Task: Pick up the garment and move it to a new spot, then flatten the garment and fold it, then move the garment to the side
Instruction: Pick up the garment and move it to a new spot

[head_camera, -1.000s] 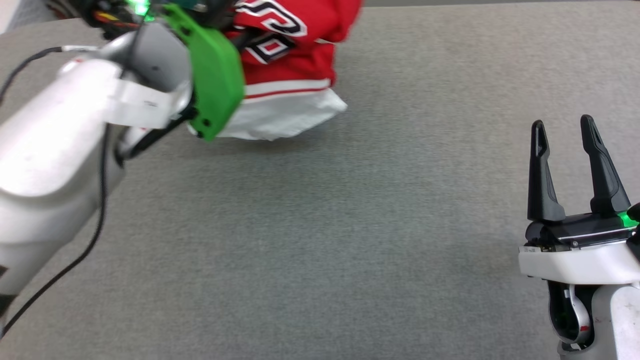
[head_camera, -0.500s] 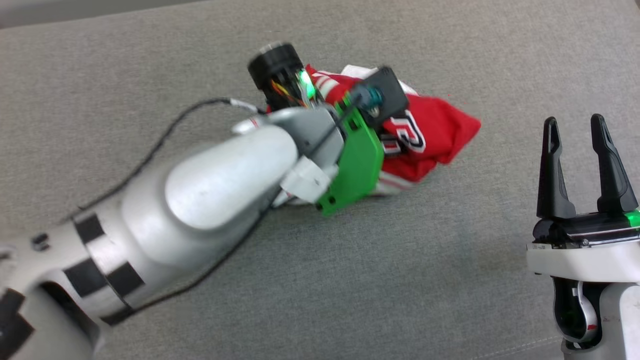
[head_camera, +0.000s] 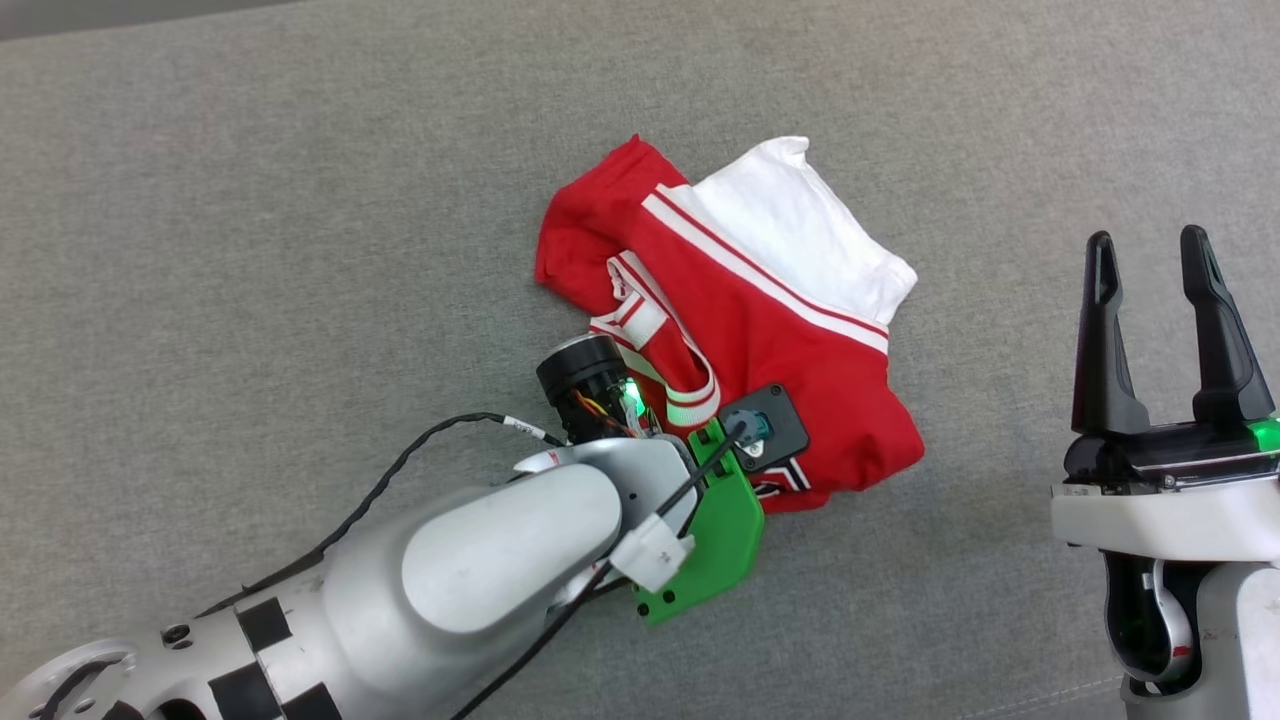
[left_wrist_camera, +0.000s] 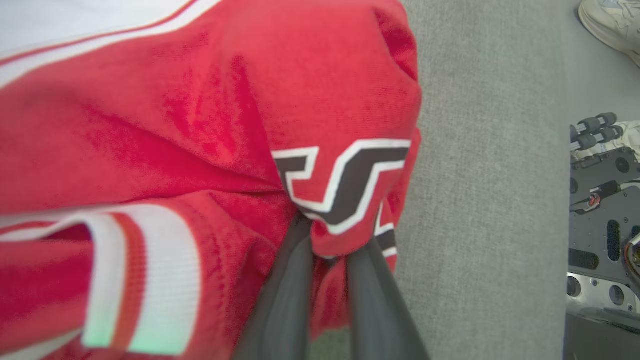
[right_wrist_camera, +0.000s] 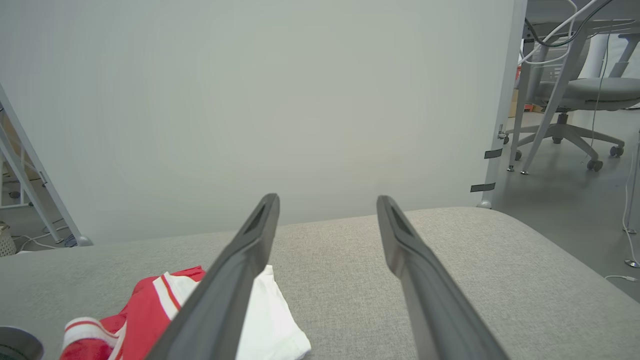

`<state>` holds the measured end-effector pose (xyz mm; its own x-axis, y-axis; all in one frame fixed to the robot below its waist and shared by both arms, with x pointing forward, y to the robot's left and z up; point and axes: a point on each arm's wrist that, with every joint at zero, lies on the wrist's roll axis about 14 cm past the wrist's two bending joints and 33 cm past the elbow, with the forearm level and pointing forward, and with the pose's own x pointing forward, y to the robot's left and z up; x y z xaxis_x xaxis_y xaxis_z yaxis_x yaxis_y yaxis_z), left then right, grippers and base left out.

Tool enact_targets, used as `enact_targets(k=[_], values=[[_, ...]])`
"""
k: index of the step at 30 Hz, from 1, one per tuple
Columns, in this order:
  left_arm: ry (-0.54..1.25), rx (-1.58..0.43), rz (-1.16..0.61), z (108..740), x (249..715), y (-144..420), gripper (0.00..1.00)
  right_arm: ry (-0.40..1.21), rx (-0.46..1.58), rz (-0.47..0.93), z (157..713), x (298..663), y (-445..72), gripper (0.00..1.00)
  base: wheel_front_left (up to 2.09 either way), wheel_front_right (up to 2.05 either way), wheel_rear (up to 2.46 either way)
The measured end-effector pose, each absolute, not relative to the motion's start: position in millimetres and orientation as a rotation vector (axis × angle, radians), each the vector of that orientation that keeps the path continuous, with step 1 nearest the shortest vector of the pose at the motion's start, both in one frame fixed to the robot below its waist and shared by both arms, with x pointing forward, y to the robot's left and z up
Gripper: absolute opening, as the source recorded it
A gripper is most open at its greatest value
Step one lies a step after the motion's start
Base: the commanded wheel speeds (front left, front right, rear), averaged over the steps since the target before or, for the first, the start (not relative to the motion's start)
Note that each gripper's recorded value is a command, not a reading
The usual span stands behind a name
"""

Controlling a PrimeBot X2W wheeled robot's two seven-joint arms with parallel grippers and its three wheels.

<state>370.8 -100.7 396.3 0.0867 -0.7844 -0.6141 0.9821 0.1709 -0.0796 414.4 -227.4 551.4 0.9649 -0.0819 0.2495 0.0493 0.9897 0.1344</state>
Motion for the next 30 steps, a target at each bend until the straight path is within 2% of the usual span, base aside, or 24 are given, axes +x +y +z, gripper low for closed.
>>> enact_targets(k=[1,2,7,12,15,23,30], values=[[0.578,0.384,-1.361,399.9,373.7,-101.0,0.93,-0.261,0.126,-0.060,552.7,414.4,-225.4,1.00,0.00,0.00,0.00],[0.538,0.361,-1.352,405.4,377.6,-101.9,1.00,-0.265,0.126,-0.055,554.4,414.1,-223.8,1.00,0.00,0.00,0.00],[0.287,0.229,-1.282,451.2,406.0,-105.5,1.00,-0.278,0.120,-0.043,560.6,407.3,-219.2,1.00,0.00,0.00,0.00],[0.052,0.155,-1.102,499.4,431.4,-86.0,1.00,-0.281,0.121,-0.030,564.2,394.8,-213.7,1.00,0.00,0.00,0.00],[-0.007,0.157,-0.995,508.7,436.5,-64.9,1.00,-0.293,0.126,-0.014,568.7,391.0,-208.4,1.00,0.00,0.00,0.00],[-0.102,0.138,-0.560,536.2,453.3,35.2,1.00,-0.317,0.129,0.033,577.7,385.9,-193.0,1.00,0.00,0.00,0.00],[-0.173,0.143,-0.257,552.1,430.1,111.7,1.00,-0.325,0.115,0.070,581.3,385.8,-181.1,1.00,0.00,0.00,0.00]])
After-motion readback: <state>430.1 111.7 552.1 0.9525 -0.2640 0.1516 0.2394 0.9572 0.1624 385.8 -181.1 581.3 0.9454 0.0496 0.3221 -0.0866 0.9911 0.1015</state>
